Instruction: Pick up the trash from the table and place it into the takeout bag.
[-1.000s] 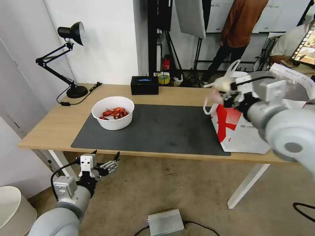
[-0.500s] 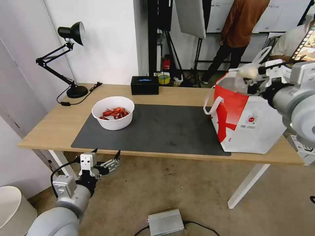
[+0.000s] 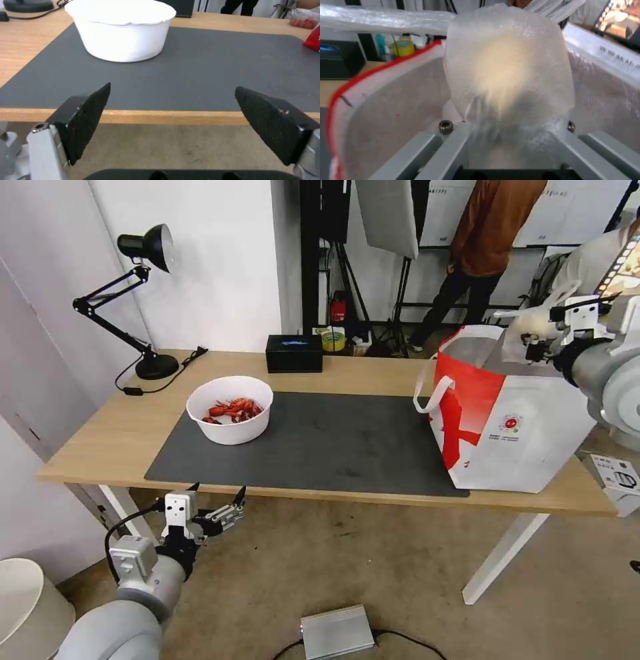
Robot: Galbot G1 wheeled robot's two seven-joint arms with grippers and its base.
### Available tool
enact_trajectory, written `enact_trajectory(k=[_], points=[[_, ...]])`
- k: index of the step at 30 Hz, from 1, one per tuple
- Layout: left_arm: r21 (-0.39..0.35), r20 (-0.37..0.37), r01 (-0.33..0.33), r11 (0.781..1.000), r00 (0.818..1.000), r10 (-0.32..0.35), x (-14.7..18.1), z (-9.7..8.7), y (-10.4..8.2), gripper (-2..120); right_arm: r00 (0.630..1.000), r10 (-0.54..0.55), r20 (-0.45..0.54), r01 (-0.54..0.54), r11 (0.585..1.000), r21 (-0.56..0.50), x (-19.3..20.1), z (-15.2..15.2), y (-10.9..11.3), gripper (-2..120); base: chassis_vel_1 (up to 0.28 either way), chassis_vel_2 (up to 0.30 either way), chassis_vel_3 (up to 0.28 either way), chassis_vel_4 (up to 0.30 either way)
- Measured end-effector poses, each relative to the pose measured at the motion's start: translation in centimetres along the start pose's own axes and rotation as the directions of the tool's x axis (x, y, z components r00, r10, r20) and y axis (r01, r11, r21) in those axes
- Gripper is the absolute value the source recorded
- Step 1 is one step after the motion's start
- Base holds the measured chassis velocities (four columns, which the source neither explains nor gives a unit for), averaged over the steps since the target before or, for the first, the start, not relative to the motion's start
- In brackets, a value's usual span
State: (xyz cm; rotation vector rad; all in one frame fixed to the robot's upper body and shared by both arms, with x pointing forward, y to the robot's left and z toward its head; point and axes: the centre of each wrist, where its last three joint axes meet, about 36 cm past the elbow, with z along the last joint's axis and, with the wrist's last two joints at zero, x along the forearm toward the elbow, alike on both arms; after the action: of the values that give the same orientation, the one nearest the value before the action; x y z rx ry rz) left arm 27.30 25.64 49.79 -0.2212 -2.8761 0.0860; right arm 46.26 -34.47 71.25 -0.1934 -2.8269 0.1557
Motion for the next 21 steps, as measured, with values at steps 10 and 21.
enact_trajectory(k=[10,21], points=[[-0.002,-0.001,-0.001,1.000,1.000,0.001,-0.02,0.00,0.05,100,0.999,0.022,-0.050,-0.025,0.998,-0.050,-1.06,0.38,-0.21,19,0.000,0.000,0.000,0.000],[-0.001,0.006,-0.002,1.000,1.000,0.002,-0.12,-0.10,0.09,100,0.997,0.047,-0.056,-0.049,0.998,-0.042,-0.59,0.20,-0.27,63,0.000,0.000,0.000,0.000]])
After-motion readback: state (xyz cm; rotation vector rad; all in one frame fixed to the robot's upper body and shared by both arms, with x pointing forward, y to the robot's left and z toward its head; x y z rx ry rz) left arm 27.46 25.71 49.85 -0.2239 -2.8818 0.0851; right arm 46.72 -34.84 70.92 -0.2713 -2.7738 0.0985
